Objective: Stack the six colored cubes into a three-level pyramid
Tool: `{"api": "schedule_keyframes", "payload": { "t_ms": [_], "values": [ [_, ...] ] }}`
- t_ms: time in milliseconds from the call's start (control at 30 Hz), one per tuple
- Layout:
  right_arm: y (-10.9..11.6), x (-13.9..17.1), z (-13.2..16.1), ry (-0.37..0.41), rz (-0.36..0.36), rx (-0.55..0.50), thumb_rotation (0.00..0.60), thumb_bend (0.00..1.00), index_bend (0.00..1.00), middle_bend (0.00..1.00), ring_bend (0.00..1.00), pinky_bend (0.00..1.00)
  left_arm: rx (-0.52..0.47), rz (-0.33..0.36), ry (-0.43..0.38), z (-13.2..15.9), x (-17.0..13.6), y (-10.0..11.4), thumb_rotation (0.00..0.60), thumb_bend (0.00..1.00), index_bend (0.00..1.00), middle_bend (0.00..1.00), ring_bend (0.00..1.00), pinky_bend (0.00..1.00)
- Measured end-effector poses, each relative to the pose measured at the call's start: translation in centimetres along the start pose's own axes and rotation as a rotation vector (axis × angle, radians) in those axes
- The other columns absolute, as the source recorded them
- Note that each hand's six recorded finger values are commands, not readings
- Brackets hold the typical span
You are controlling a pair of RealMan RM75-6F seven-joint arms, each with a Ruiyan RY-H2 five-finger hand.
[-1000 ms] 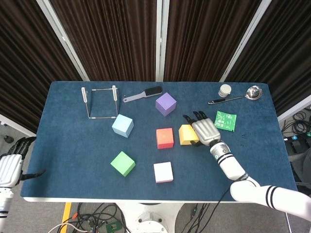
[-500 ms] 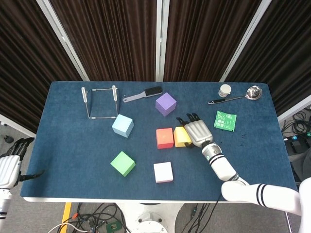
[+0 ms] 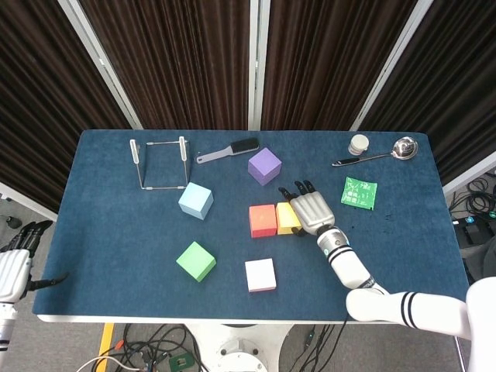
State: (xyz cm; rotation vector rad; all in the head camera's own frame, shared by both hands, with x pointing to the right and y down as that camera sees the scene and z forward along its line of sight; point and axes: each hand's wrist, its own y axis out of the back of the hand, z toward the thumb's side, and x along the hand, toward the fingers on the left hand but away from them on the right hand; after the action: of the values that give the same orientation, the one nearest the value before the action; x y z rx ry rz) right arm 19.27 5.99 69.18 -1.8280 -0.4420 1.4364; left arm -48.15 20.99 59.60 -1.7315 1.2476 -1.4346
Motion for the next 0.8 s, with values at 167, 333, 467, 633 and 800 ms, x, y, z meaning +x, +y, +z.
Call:
{"api": "schedule_keyframes", "payload": {
  "t_ms": [167, 333, 467, 633, 800],
  "values": [
    [-0.13, -0.14, 0.17, -0.003, 0.008, 0.001, 0.6, 0.23, 0.0, 0.45, 0.0, 0.0, 0.0, 0.0, 0.002, -0.08, -0.05, -0.06, 0.6, 0.0, 0.11, 0.11, 0.02, 0.15],
    [0.0, -0.34, 0.29, -0.006, 0.005, 0.004, 0.6, 0.22, 0.0, 0.44, 0.0, 0.0, 0.006, -0.001, 0.003, -0.15, -0.18, -0.13, 0.6, 0.0, 0.11, 0.1, 0.02, 0.15],
    [-0.07, -0.37, 0.31, -0.01, 0.01, 0.003, 0.6, 0.2, 0.0, 0.43, 0.0, 0.0, 0.006, 0.001, 0.006, -0.29, -0.3, -0.09, 0.6, 0.0, 0.11, 0.11, 0.02, 0.15],
    [-0.23, -0.46, 0.53, -0.009, 0.02, 0.004, 0.6, 0.18, 0.0, 0.42, 0.0, 0.0, 0.011, 0.004, 0.009, -0.42, -0.38, -0.13, 0.6, 0.0, 0.11, 0.1, 0.02, 0.15],
    [-0.2, -0.44, 0.57, -0.011, 0.022, 0.006, 0.6, 0.18, 0.0, 0.42, 0.0, 0.0, 0.006, 0.003, 0.009, -0.51, -0.42, -0.15, 0.6, 0.0, 0.11, 0.11, 0.02, 0.15]
  ]
}}
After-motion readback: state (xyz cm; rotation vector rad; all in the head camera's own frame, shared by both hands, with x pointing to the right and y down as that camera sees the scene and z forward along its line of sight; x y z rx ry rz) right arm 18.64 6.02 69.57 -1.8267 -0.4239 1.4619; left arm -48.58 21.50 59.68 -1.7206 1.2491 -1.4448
